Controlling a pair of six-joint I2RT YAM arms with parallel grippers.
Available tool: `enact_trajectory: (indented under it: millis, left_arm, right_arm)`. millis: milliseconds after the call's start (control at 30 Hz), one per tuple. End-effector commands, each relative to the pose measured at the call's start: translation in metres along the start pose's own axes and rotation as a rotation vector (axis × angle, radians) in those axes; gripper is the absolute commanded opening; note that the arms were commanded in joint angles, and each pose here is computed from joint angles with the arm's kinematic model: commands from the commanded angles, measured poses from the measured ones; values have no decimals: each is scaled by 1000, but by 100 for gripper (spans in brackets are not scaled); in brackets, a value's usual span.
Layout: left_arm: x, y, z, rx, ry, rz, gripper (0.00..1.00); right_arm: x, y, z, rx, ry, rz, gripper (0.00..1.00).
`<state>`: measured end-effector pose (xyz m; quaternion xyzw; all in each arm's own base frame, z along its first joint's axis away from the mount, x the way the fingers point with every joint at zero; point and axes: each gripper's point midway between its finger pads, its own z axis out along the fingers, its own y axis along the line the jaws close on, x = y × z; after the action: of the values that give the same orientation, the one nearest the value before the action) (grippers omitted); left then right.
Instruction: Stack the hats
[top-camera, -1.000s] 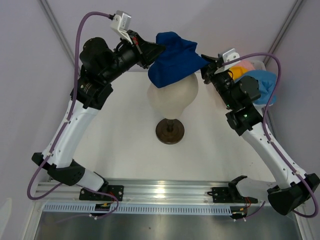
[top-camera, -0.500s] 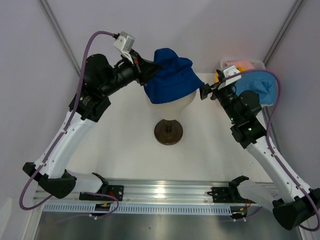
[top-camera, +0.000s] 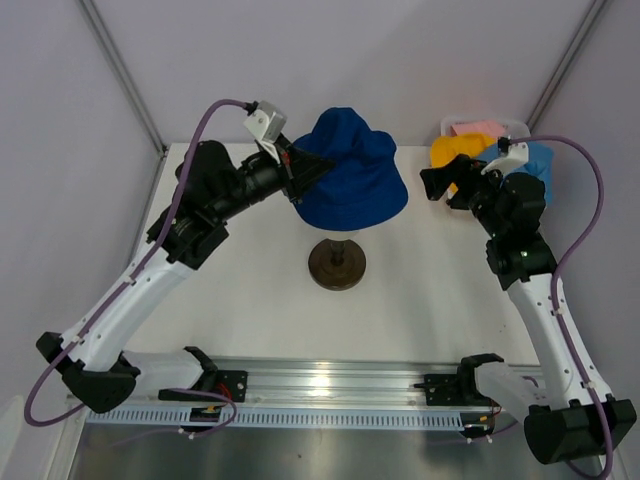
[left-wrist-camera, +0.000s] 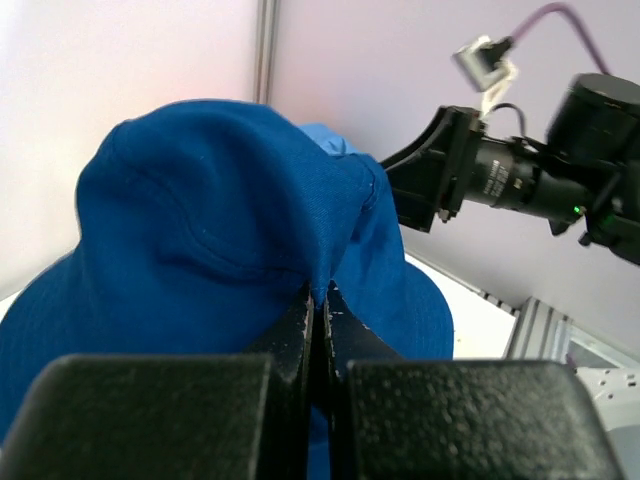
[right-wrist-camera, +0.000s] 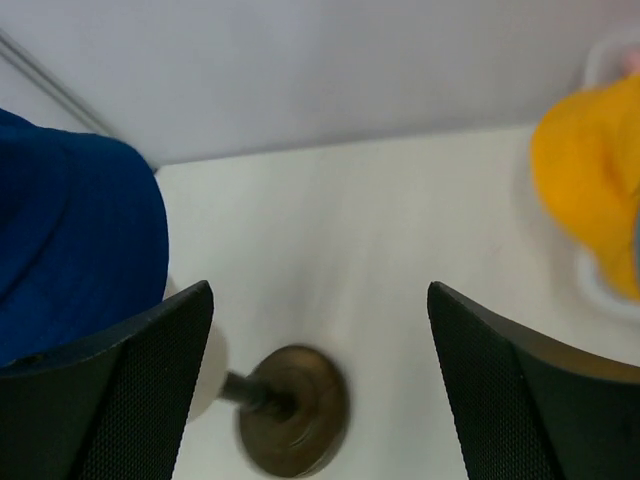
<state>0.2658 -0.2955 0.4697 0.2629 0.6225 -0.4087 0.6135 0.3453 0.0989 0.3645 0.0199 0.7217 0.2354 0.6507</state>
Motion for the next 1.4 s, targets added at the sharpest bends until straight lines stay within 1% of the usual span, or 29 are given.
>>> enact_trajectory:
  millis: [0,33,67,100,133,200,233,267,300,367,400,500,633,667,733,800,867,900,933,967,1033,1067,1133,1167,1233,1267,1300,1367]
  left_arm:
    - [-14,-5,-16,-19,-78,67,1]
    - [-15,-5,-17,-27,-86,68,1]
    - [-13,-7,-19,-28,-88,66,1]
    - [-7,-6,-19,-32,-77,58,1]
    - [-2,-5,-19,-36,-70,51,1]
    - [-4,-9,-24,-30,-91,41,1]
    - [8,-7,-23,-32,-72,31,1]
    - [3,-11,-26,-20,-93,30,1]
    - [4,-13,-27,-13,-97,28,3]
    - [9,-15,-26,-4,-87,23,4]
    - [12,-16,-23,0,-75,25,3]
    - [14,-16,-18,-13,-58,29,3]
    - [5,-12,-17,-53,-80,-1,4]
    - [-6,-13,-20,-61,-104,-16,5]
    - [-15,-17,-23,-54,-118,-28,8]
    - [-20,-17,-23,-55,-131,-37,11]
    - [-23,-13,-22,-80,-142,-49,12]
    - [-24,-13,-22,-83,-143,-52,13]
    - [-21,-12,-21,-88,-130,-56,14]
    - [-19,-12,-19,-88,-121,-64,15]
    - [-18,-11,-19,-90,-117,-72,16]
    - [-20,-12,-21,-94,-121,-75,18]
    - [-25,-8,-24,-121,-137,-86,20]
    - [-28,-7,-28,-136,-141,-88,23]
    - [-34,4,-34,-207,-161,-105,27]
    - [-38,7,-40,-233,-170,-109,34]
    - [-41,13,-44,-272,-184,-113,40]
    - [-43,19,-52,-319,-202,-130,66]
  right_arm:
    - [9,16,-2,-38,87,390,92]
    - [22,15,-1,-45,110,466,94]
    - [8,25,-2,-108,54,515,97]
    - [4,34,-4,-160,47,612,99]
    - [2,36,-4,-178,34,650,99]
    - [3,40,-5,-210,22,697,100]
    - [3,41,-5,-216,29,741,99]
    - [2,45,-6,-248,20,750,100]
    - [3,50,-7,-281,39,767,99]
    - [-6,61,-11,-360,21,821,100]
    - [1,62,-12,-380,38,843,99]
    - [-4,67,-16,-417,14,859,99]
    - [-14,75,-23,-439,-15,825,99]
    - [-15,78,-23,-445,-15,821,99]
    - [-14,88,-22,-460,7,807,95]
    - [-7,98,-16,-466,35,781,90]
    - [-2,103,-10,-470,63,781,83]
    - [1,106,-8,-477,75,785,74]
    - [2,106,-7,-477,79,784,68]
    - [4,104,-4,-464,82,785,55]
    - [10,97,0,-419,86,769,44]
    - [9,96,-1,-413,81,762,32]
    - [12,92,1,-390,79,752,20]
    - [13,92,2,-387,81,748,11]
    - [18,88,5,-369,87,729,4]
    - [20,86,6,-362,89,722,0]
    - [24,83,8,-350,92,715,0]
    - [29,80,11,-347,86,683,0]
